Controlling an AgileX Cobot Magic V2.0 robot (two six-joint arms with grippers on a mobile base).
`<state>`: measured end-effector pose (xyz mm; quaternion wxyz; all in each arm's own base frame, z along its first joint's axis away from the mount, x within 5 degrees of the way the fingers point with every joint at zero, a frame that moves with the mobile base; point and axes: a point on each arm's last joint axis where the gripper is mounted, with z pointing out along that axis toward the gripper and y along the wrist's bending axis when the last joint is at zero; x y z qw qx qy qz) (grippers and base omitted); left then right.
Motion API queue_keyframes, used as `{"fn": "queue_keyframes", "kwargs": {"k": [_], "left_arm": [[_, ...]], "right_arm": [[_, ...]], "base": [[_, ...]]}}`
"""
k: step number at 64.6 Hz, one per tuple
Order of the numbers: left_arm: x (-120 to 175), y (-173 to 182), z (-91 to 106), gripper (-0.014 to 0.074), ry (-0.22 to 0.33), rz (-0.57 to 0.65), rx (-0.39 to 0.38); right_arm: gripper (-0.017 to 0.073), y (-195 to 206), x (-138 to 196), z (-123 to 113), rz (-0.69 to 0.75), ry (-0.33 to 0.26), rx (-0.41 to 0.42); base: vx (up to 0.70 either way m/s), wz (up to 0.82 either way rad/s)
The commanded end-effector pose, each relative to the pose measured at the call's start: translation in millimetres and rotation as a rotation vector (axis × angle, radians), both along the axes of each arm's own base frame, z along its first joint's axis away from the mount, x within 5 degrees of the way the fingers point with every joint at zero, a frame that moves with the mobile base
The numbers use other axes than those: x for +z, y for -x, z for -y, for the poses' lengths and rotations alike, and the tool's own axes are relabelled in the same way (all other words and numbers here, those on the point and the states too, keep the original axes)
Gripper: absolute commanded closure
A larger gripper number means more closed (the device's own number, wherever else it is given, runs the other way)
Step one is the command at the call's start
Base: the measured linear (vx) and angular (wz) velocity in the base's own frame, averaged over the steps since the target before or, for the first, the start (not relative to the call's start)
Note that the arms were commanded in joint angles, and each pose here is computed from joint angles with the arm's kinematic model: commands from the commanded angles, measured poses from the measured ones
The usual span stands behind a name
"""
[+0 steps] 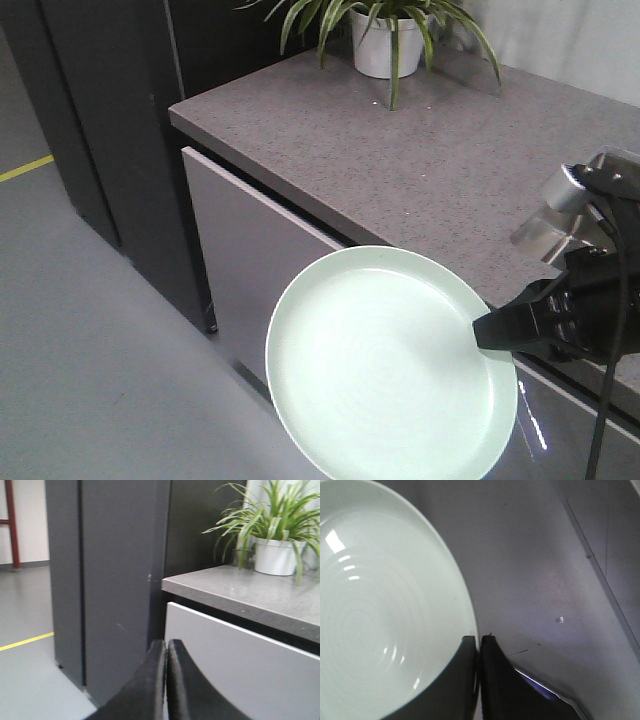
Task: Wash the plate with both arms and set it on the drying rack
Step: 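Turn the base toward the counter with the sink, then approach the sink, holding the plate above it with the right gripper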
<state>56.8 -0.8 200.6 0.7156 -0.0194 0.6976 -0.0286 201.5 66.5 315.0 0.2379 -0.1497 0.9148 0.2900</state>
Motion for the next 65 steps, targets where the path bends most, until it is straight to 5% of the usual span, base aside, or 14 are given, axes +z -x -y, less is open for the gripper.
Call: {"fn": "queue_keyframes", "kwargs": {"k": [1,65], "left_arm": [[16.6,3.3,0.0,0.06,0.012,0.117,-0.004],[16.6,3.3,0.0,0.06,0.012,0.117,-0.004]], "right_arm": [[0.0561,0.4,14.0,-2.0,0.06,-0.049,-0.016],[0.0561,0.4,14.0,-2.0,0.06,-0.049,-0.016]], "base": [[0.1,-0.37],[0.09,-0.36]]}}
